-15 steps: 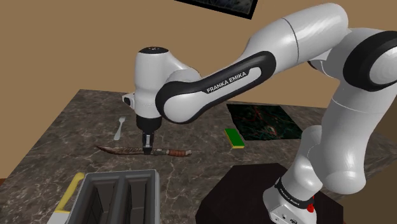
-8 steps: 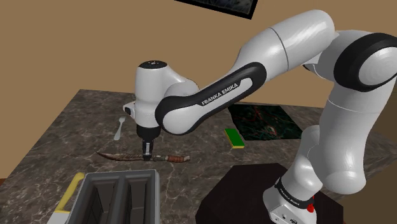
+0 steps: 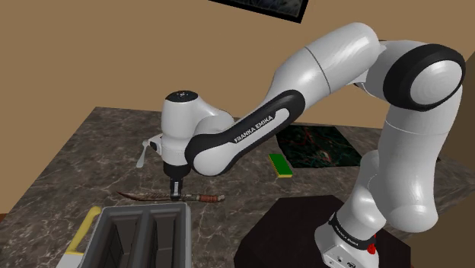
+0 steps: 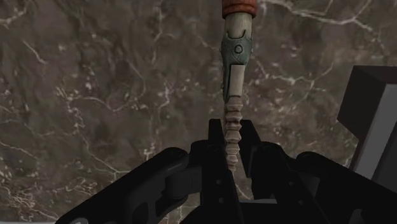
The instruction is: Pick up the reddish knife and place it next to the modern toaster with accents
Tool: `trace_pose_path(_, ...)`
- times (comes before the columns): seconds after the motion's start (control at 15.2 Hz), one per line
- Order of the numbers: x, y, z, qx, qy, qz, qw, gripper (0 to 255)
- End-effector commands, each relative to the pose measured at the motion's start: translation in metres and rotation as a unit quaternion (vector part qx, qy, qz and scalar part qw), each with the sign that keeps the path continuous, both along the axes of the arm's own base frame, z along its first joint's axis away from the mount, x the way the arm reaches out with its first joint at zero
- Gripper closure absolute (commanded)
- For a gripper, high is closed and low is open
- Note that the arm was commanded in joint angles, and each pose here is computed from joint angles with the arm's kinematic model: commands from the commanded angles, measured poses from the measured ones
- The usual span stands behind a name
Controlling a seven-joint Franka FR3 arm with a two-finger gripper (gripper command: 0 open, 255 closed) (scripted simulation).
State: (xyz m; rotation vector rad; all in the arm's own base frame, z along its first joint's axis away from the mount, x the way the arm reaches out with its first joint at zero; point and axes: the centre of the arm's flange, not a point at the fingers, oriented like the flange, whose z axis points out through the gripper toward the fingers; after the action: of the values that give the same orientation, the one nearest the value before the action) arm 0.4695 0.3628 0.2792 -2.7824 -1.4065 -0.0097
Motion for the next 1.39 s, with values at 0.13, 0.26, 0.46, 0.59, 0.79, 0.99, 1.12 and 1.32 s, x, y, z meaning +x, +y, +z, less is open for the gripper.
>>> trace_pose_path(0.13, -0.001, 0.000, -0.021, 0.000, 0.000, 0.000, 1.0000, 255)
trace_pose_path(0.26, -0.001, 0.000, -0.021, 0.000, 0.000, 0.000, 1.0000, 255)
trace_pose_path(0.46, -0.001, 0.000, -0.021, 0.000, 0.000, 0.000, 1.0000, 255)
trace_pose_path(0.59, -0.001, 0.000, -0.021, 0.000, 0.000, 0.000, 1.0000, 255)
trace_pose_path(0.79, -0.001, 0.000, -0.021, 0.000, 0.000, 0.000, 1.0000, 0)
trace_pose_path(0.99, -0.001, 0.000, -0.021, 0.000, 0.000, 0.000, 1.0000, 0)
trace_pose_path(1.12, -0.001, 0.000, -0.008, 0.000, 0.000, 0.000, 1.0000, 0)
trace_pose_path(1.32, 0.000, -0.001, 0.029, 0.000, 0.000, 0.000, 1.0000, 0)
